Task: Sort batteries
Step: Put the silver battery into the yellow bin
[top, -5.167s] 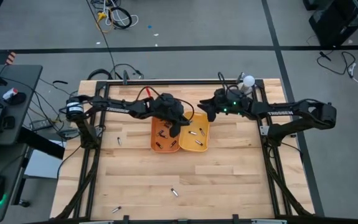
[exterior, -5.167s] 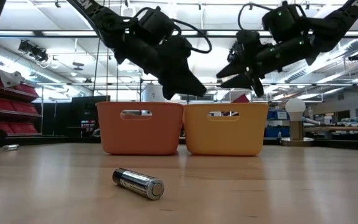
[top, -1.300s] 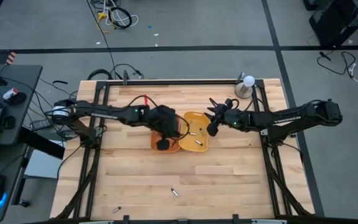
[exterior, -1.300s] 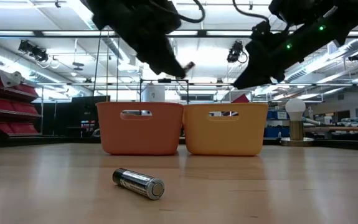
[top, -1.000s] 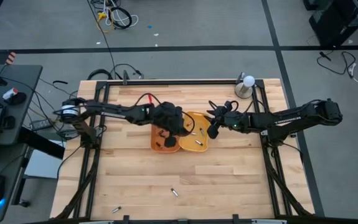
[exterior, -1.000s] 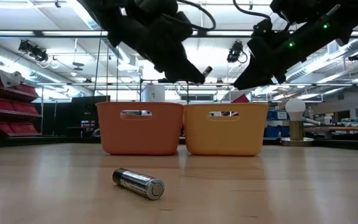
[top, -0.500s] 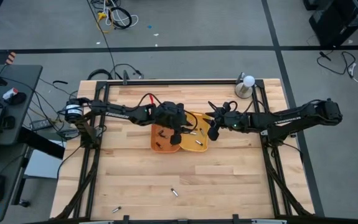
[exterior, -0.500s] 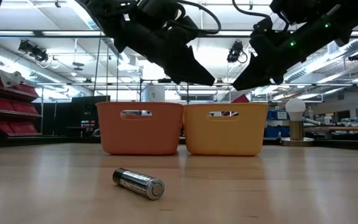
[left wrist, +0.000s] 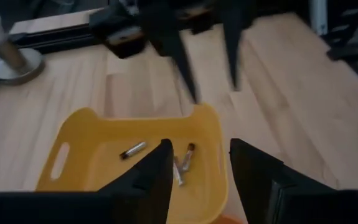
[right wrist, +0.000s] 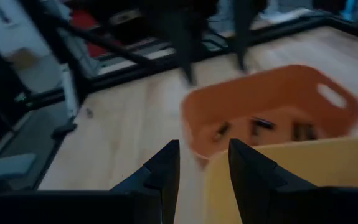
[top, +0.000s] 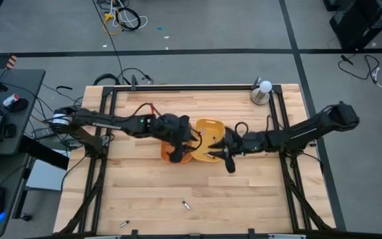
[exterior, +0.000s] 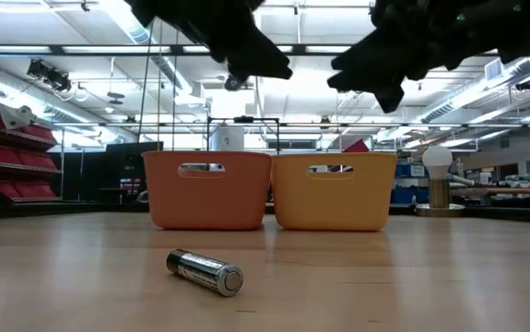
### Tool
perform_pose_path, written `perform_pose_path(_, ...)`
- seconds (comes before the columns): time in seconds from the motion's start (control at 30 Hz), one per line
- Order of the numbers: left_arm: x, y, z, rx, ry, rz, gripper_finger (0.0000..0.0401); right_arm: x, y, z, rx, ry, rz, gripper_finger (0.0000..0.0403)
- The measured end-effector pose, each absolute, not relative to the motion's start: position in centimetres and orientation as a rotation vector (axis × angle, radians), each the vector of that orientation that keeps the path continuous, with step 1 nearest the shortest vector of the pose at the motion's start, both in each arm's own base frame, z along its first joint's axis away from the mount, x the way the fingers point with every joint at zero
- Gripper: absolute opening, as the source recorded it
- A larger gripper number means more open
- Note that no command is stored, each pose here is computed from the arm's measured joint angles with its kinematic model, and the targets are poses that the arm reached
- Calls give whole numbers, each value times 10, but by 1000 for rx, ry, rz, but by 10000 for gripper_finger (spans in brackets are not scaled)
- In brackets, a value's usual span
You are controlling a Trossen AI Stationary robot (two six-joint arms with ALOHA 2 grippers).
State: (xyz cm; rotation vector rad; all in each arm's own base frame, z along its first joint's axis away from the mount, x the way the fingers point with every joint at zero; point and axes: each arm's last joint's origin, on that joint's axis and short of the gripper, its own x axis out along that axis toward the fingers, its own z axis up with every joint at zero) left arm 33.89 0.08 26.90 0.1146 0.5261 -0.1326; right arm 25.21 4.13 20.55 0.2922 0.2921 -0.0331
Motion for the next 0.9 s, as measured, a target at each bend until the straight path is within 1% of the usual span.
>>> perform_pose_path(0.23,329,-38,267,120,597,-118,146,273,72,178,257,232,61,123)
perform_pose_path(0.37,326,-59,267,111,605,-90,146,283,86,162,231,250,99,123)
perform_pose_path(0.5,321,-80,268,94,587,-74,146,300,105,158,191,265,195,123)
perform_pose_path(0.6,318,-92,268,68,577,-26,146,314,118,157,144,260,258,123)
perform_pose_path(0.73,311,-107,266,15,589,40,146,330,132,155,102,251,291,123)
perform_pose_path(0.9,299,-127,261,-28,625,89,146,345,148,146,101,266,312,125)
